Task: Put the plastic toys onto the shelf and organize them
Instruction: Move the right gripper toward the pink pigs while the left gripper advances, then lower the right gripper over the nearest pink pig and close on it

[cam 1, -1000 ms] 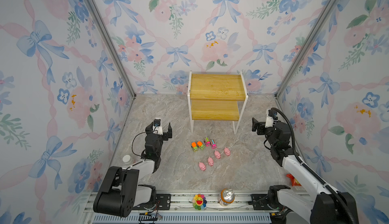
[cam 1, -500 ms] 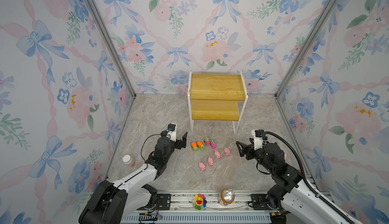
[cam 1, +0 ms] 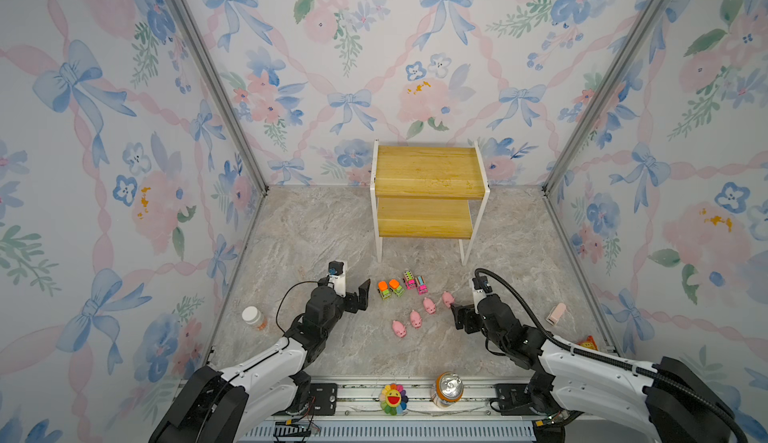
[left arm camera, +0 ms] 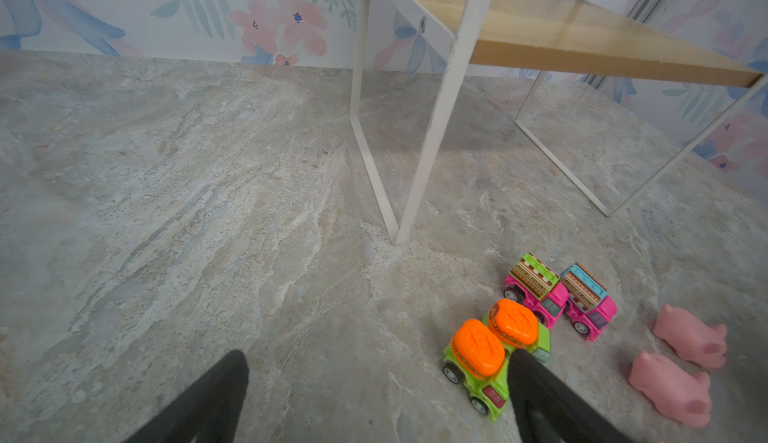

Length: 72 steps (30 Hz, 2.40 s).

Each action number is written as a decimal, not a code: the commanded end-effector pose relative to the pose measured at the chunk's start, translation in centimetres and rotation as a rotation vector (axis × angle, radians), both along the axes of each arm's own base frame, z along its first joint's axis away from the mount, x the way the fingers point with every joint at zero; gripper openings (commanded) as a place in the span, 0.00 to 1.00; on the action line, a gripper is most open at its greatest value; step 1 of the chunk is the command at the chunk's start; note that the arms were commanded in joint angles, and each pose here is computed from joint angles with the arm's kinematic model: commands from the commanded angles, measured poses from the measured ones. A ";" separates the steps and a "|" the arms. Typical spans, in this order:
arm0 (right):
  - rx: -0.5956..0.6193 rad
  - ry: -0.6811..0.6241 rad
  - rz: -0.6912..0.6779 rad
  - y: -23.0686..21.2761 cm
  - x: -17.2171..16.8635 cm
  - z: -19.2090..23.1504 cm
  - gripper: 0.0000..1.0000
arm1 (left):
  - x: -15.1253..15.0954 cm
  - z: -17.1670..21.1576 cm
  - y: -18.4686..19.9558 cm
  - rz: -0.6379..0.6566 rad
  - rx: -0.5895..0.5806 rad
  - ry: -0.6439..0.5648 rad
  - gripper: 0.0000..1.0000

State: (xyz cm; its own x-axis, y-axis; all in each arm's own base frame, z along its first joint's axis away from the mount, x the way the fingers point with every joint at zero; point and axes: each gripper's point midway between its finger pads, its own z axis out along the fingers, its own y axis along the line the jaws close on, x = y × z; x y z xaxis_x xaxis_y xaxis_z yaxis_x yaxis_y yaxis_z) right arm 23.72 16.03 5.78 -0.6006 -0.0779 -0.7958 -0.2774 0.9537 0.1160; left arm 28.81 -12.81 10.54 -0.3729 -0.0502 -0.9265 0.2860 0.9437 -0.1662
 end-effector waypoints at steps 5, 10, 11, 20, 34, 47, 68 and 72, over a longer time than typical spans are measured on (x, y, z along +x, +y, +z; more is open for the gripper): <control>0.019 -0.054 0.036 1.5 0.9 0.5 0.86 | -0.1 -0.9 -0.3 0.004 -0.038 0.003 0.98; 0.008 -0.050 0.057 2.0 1.0 -0.2 0.84 | -0.1 -1.4 -0.2 0.007 -0.027 0.005 0.98; 0.006 -0.051 0.062 2.1 1.1 -0.4 0.83 | 0.0 -1.4 -0.2 0.007 -0.027 0.004 0.98; -0.006 -0.036 0.097 3.0 1.3 -1.7 0.80 | -0.3 -1.8 -0.1 0.005 -0.018 -0.012 0.98; -0.055 -0.021 0.078 2.3 1.2 -3.2 0.68 | -0.3 -1.8 -0.5 -0.014 -0.022 -0.015 0.98; -0.060 -0.028 0.109 2.7 1.1 -3.9 0.51 | -0.3 -2.0 -0.5 -0.014 -0.011 -0.012 0.98; -0.037 -0.044 0.153 2.2 1.3 -2.5 0.43 | -0.6 -2.0 -0.2 -0.003 -0.020 -0.016 0.98; -0.032 -0.048 0.153 2.2 1.5 -2.2 0.43 | -0.7 -1.8 0.0 0.004 -0.025 -0.024 0.98</control>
State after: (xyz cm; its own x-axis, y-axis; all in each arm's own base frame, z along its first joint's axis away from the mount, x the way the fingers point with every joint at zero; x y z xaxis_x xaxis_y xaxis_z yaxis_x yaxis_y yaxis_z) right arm 25.58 18.59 4.08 -0.5282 -0.1738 -0.8311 -0.4148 0.9069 0.0740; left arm 28.29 -12.97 8.40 -0.3680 -0.0660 -0.9275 0.2883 0.9402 -0.1813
